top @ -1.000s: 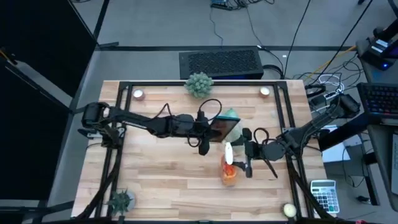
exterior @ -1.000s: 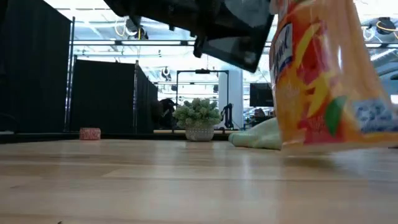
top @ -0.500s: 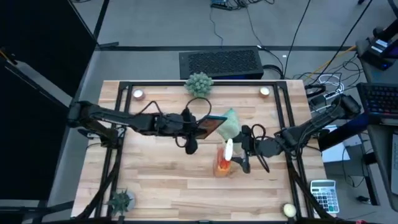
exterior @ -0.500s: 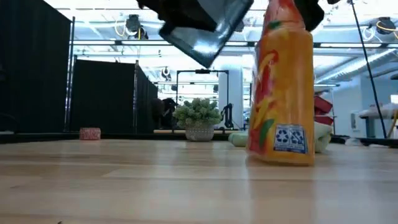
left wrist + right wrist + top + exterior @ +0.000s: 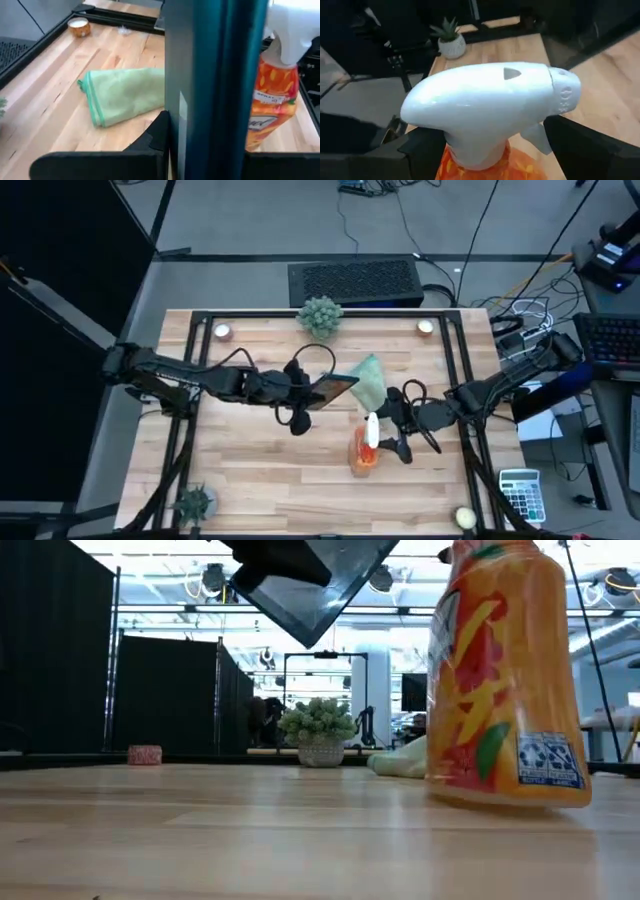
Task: Apply microfiber cloth
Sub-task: Spray the front of the cellphone with a spray bottle
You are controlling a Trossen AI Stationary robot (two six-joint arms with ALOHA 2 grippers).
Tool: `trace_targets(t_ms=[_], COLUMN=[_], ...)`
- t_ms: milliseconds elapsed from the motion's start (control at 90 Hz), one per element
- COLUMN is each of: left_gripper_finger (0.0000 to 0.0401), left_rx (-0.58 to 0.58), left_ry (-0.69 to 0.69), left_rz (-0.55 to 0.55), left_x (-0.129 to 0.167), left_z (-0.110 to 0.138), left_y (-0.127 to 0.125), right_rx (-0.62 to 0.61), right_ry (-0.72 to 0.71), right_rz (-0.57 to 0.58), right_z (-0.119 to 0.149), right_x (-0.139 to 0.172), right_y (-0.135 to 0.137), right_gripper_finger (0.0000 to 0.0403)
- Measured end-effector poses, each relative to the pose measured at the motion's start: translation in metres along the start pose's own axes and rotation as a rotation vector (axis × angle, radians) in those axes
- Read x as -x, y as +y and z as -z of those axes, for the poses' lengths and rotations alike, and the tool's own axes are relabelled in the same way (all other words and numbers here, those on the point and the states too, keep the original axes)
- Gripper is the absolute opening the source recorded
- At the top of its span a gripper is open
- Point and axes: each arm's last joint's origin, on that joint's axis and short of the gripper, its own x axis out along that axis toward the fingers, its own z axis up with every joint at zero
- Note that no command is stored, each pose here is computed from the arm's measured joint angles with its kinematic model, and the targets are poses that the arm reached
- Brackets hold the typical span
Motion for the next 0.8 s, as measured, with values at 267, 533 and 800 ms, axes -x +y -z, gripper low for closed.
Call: trace_targets(t_ms=[267, 533, 800], left_gripper_finger=[0.0015, 0.0015, 0.0015], left_rx=[-0.007, -0.016, -0.022], left_ry=[-0.005, -0.005, 0.0], left_rz=[0.007, 0.012, 0.013], left_x=[0.001, 0.001, 0.001], left_z=[0.001, 0.001, 0.002], left_y=[-0.005, -0.006, -0.007], right_rx=[0.024, 0.002, -0.013], right_ry=[0.014, 0.062, 0.094], right_rz=[0.011, 0.007, 0.017], right_z=[0.007, 0.013, 0.011], right_x=[-0.022, -0.026, 0.014], right_y=[0.004, 0.004, -0.005], right_gripper_finger=[0.0307, 0.0307, 0.0306])
